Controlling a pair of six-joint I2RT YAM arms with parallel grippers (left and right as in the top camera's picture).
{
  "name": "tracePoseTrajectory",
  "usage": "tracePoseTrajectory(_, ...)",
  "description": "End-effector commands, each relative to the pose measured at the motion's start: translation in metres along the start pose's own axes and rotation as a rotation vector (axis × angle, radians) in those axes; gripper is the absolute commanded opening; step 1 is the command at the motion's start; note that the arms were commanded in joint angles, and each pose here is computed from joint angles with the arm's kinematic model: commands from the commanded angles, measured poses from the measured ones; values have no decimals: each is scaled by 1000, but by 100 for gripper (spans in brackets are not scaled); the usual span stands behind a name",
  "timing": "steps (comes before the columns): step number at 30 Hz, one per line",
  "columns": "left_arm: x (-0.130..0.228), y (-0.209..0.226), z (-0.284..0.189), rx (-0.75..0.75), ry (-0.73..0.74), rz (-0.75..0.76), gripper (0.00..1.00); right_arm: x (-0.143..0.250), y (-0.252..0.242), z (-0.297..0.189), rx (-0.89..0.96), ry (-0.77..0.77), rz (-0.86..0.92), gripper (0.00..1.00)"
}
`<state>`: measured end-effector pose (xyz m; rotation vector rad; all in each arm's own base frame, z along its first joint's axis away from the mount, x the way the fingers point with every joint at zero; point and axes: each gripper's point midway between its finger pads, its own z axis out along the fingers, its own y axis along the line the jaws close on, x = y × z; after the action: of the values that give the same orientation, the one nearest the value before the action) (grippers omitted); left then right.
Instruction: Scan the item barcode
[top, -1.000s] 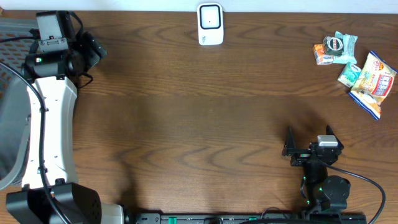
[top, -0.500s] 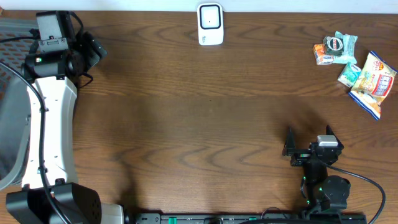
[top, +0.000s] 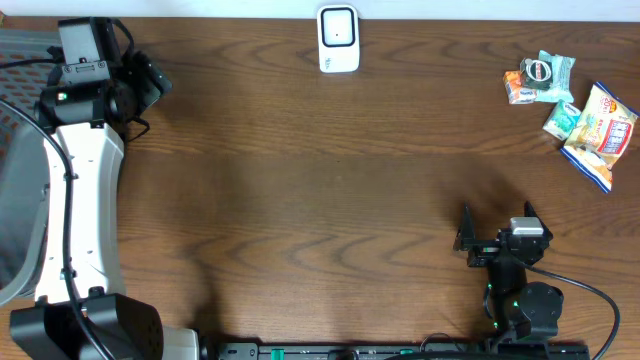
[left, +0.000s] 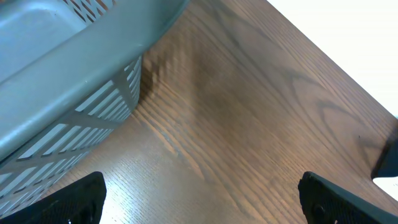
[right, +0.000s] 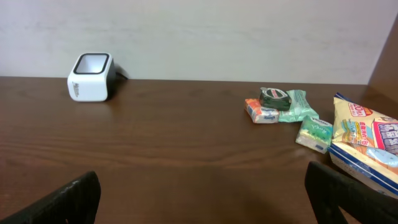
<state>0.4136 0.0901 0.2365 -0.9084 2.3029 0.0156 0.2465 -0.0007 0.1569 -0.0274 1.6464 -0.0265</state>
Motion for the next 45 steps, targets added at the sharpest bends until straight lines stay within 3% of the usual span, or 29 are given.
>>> tracePoseTrajectory(1,8,0,3,7,31,-7,98,0,2,0,-7,0,-12,99)
tracePoseTrajectory(8,56,9,12,-22,138,163,98,0,2,0,-7,0,-12,99)
tracePoseTrajectory(17,107,-4,-1,130,-2,464,98,0,2,0,-7,0,-12,99)
tracePoseTrajectory(26,155,32,-2,215,-169,439,97,0,2,0,-7,0,-12,99)
tracePoseTrajectory(33,166,17,2,362,-302,530,98,0,2,0,-7,0,-12,99)
tracePoseTrajectory(45,175,18,0,442,-451,513,98,0,2,0,-7,0,-12,99)
